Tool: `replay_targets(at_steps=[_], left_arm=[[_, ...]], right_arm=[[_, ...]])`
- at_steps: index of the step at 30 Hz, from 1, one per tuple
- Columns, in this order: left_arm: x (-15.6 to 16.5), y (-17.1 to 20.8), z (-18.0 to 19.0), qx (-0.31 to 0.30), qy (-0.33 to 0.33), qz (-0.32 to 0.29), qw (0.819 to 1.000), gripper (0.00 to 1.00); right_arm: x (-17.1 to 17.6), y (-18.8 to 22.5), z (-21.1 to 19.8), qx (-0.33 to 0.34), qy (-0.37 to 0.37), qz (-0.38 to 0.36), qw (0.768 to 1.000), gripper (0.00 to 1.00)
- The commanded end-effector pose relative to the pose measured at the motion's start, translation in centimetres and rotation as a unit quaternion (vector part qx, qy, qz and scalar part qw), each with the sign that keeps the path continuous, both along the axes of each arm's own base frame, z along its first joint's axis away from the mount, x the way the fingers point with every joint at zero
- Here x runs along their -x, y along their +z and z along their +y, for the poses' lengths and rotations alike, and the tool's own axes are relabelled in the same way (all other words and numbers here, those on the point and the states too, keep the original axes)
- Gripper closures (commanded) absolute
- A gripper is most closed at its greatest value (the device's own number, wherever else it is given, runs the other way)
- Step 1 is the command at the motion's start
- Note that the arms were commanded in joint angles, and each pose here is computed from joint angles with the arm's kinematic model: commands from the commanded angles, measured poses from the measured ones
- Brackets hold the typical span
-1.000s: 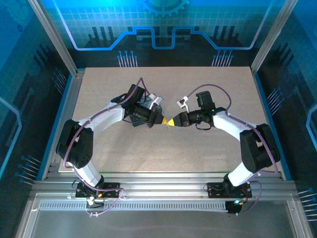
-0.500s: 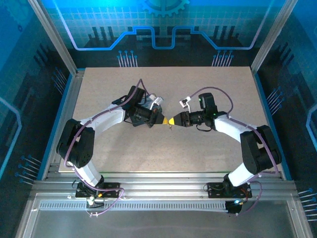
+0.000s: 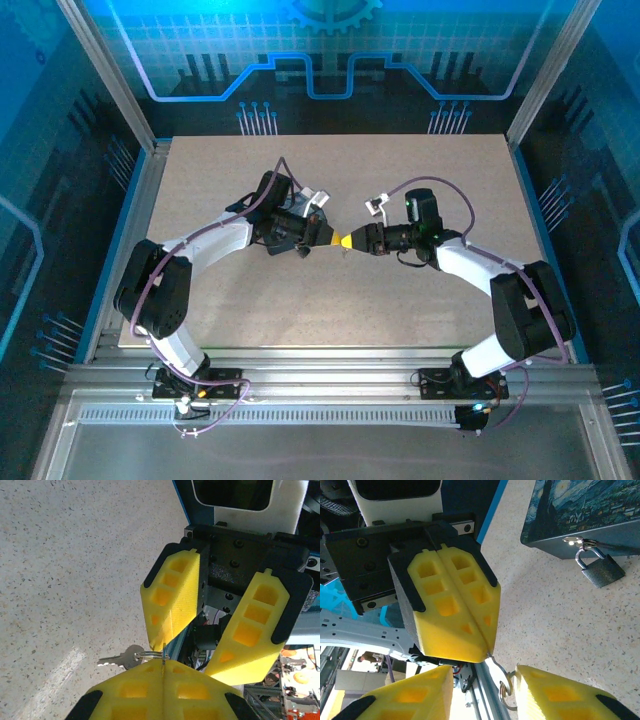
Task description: Unlock a padlock with a key
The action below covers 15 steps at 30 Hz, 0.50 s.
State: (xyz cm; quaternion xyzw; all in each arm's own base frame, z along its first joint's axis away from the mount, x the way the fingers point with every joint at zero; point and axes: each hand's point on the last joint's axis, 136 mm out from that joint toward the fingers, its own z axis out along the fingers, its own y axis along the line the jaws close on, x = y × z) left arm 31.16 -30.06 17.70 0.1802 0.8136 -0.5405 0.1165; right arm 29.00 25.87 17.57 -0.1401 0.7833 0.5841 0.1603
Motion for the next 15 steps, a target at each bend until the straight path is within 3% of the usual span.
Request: replay_targets(at_steps=[1, 6, 15], left_arm=[[0.31, 0.41, 0.14, 0.019, -0.005, 0.004, 1.000, 1.00], [0.22, 0.45, 0.35, 0.021, -0.001, 0.006, 1.000, 1.00], [-0.04, 0.96, 0.17, 0.041, 0.003, 0.010, 0.999, 1.00]], right_arm=[[0.14, 0.04, 0.52, -0.002, 0.006, -0.003, 1.000, 0.63], [0.12, 0.03, 0.64, -0.004, 0.006, -0.003, 1.000, 0.70], [0.03, -0.05, 0.80, -0.002, 0.006, -0.004, 1.000, 0.70]])
